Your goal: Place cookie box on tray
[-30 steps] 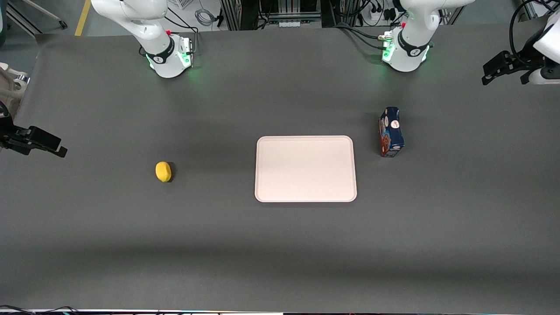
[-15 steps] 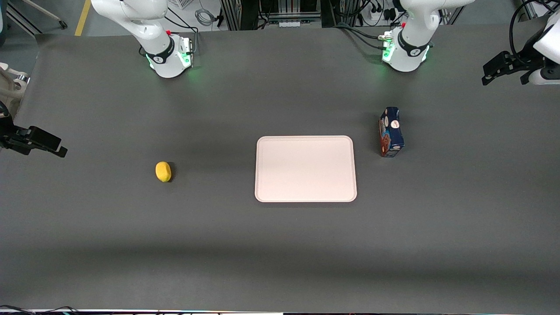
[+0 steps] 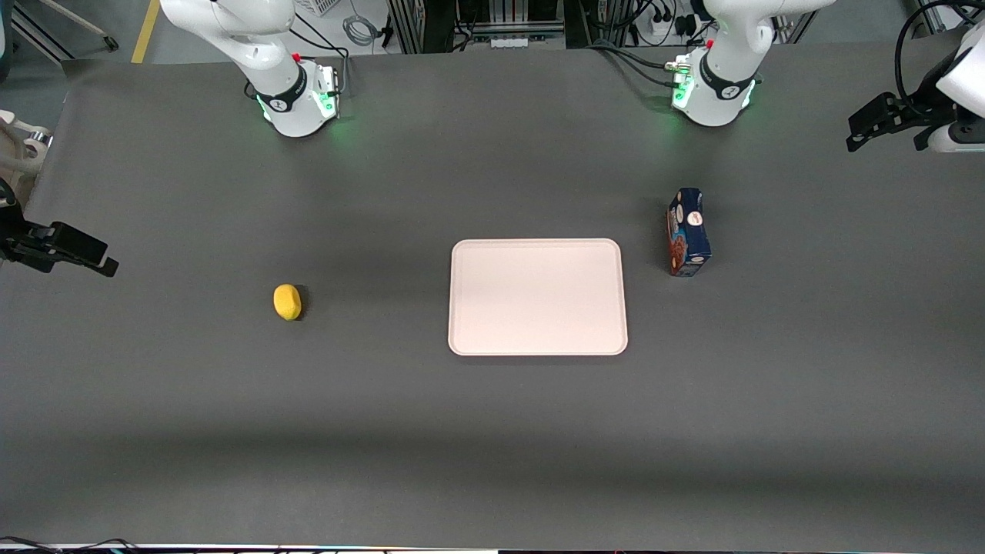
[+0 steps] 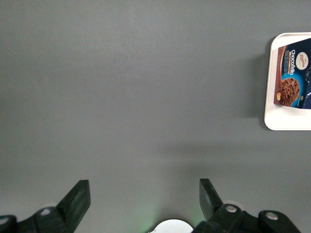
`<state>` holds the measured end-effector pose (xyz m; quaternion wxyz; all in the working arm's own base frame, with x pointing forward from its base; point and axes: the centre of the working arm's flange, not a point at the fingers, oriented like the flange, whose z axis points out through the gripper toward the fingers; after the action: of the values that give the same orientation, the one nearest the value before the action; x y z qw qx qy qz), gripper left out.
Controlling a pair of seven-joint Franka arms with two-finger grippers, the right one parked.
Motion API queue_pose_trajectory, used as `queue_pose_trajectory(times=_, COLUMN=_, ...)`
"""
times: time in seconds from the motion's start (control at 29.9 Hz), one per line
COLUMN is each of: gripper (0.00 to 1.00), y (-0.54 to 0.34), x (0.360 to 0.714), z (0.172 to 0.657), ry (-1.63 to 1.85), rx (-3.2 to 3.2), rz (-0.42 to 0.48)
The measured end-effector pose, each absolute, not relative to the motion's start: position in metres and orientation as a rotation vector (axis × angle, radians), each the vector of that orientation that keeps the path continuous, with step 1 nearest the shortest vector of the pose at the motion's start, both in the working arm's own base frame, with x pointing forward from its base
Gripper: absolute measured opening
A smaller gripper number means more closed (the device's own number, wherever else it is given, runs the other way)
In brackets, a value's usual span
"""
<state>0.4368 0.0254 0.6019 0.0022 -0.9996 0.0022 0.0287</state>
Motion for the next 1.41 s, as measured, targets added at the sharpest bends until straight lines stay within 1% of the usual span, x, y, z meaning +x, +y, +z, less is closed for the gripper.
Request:
queue_pose_trajectory(times=0.23, gripper=1.00, y=0.025, x=0.435, z=0.614, ry=0.008, rx=-3.136, rz=0.094)
queue_pose_trajectory(times=0.4, gripper=1.00, y=0.024, x=0.430, z=0.624, ry=0.010, rx=-3.136, rz=0.129)
queue_pose_trajectory(times=0.64, gripper=1.00, y=0.018, x=0.418, z=0.653, ry=0.026, rx=-3.132, rz=0.179)
queue_pose_trajectory(times=0.87, gripper=1.00, y=-0.009, x=0.402, z=0.678, ry=0.097, rx=-3.108, rz=0.242)
queue_pose_trajectory(times=1.07, gripper=1.00, y=-0.048, x=0.384, z=0.689, ry=0.112, rx=-3.119, rz=0.258)
queue_pose_trajectory(times=1.24, gripper=1.00, y=-0.071, x=0.381, z=0.674, ry=0.120, rx=-3.115, rz=0.297)
queue_pose_trajectory(times=1.41, gripper=1.00, y=-0.082, x=0.392, z=0.627, ry=0.133, rx=-3.116, rz=0.320)
